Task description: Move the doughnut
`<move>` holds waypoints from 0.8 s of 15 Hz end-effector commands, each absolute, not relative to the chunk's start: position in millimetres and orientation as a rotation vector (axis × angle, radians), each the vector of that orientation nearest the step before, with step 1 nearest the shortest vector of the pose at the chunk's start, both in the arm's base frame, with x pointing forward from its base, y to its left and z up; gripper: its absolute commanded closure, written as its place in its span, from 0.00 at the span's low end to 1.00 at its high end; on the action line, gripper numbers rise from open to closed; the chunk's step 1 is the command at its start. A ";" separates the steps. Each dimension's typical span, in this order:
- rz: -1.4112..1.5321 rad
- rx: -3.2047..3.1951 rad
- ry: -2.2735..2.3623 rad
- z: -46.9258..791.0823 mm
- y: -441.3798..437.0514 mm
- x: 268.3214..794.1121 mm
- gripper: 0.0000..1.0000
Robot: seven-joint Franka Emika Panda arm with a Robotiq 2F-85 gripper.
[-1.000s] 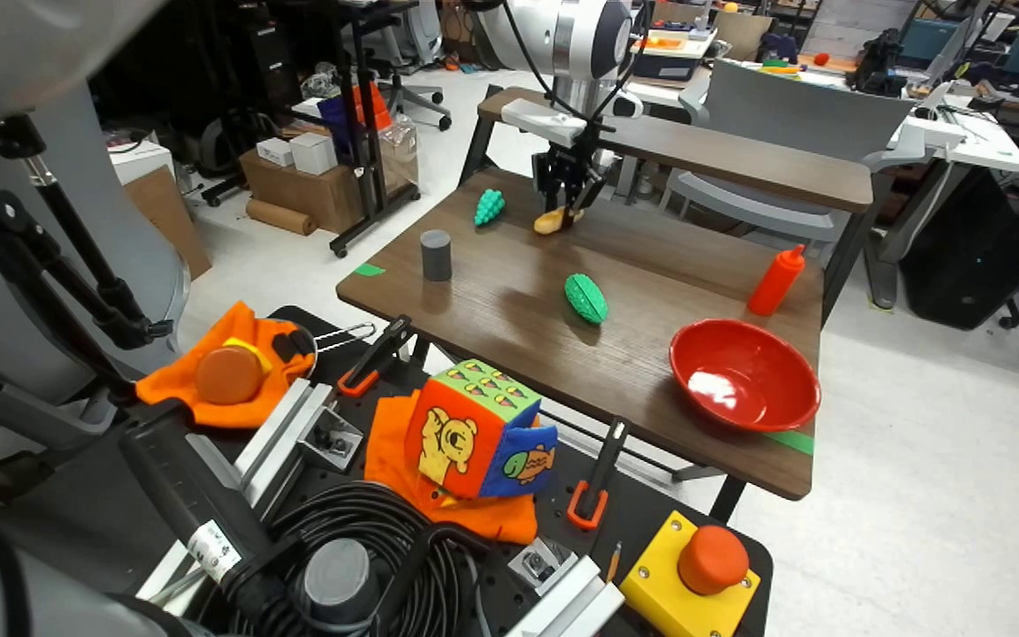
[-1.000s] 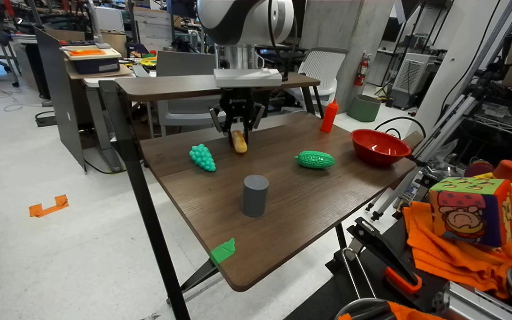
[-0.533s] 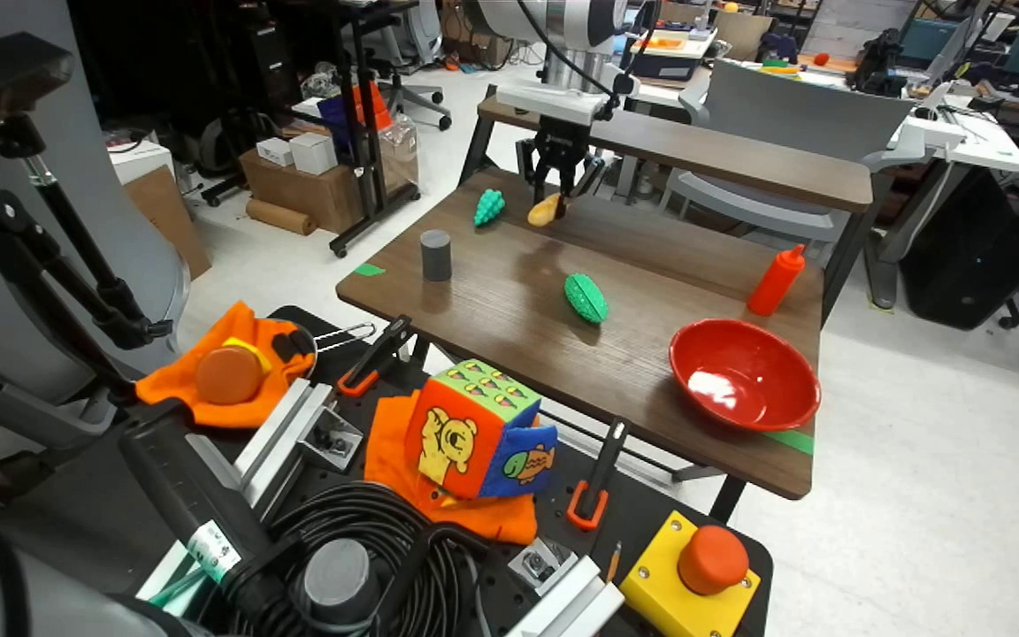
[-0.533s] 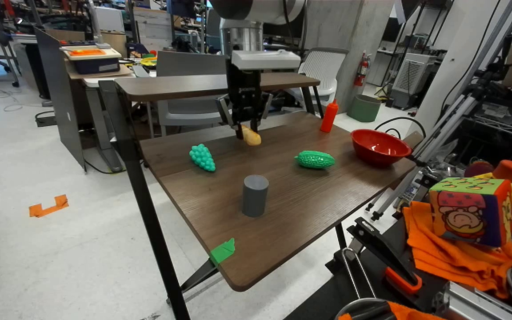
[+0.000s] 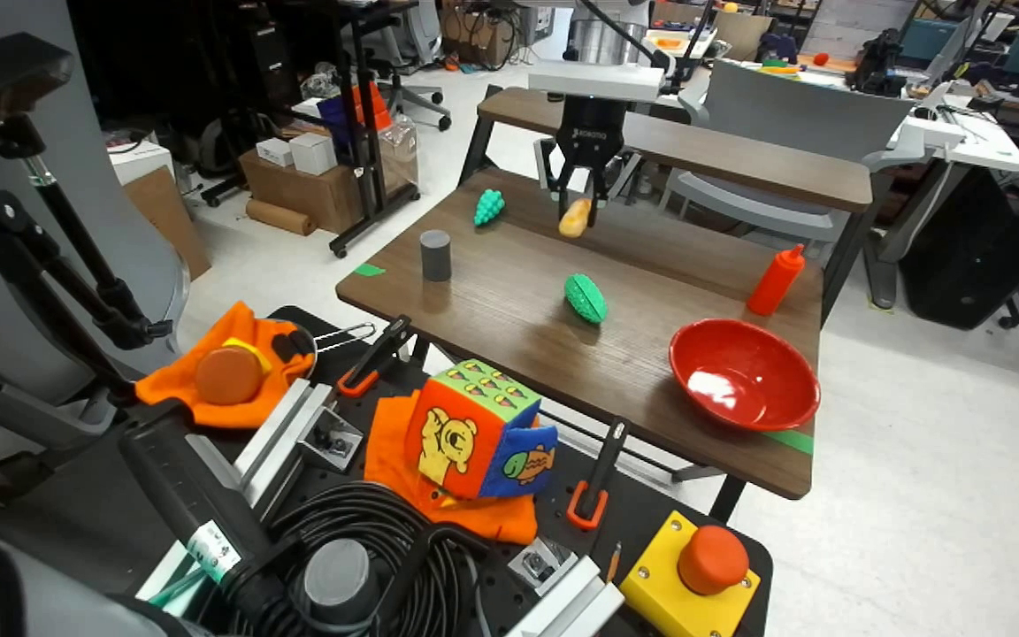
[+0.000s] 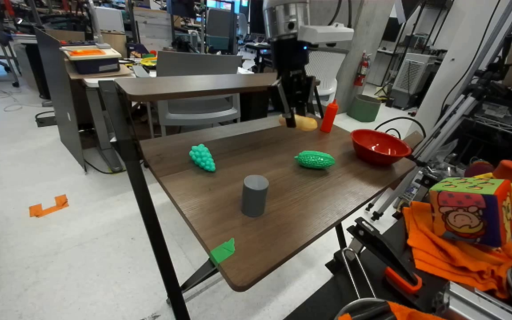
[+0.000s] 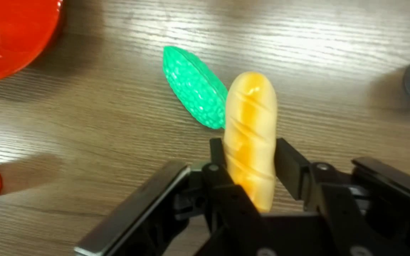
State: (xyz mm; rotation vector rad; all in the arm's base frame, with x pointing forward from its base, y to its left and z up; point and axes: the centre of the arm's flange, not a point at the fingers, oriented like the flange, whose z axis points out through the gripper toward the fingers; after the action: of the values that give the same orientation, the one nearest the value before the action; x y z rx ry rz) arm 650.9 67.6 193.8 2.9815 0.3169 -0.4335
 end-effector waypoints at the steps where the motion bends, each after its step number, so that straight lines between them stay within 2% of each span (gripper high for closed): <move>1: -0.405 2.919 0.485 209.7 64.1 567.3 0.86; 7: -0.342 2.837 0.615 160.4 94.5 525.8 0.86; 12: -0.389 2.811 0.532 123.3 113.3 521.2 0.86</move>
State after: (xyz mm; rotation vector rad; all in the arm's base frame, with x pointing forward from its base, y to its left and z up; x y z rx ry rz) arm 525.5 106.5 137.1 2.8367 0.5590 -0.4068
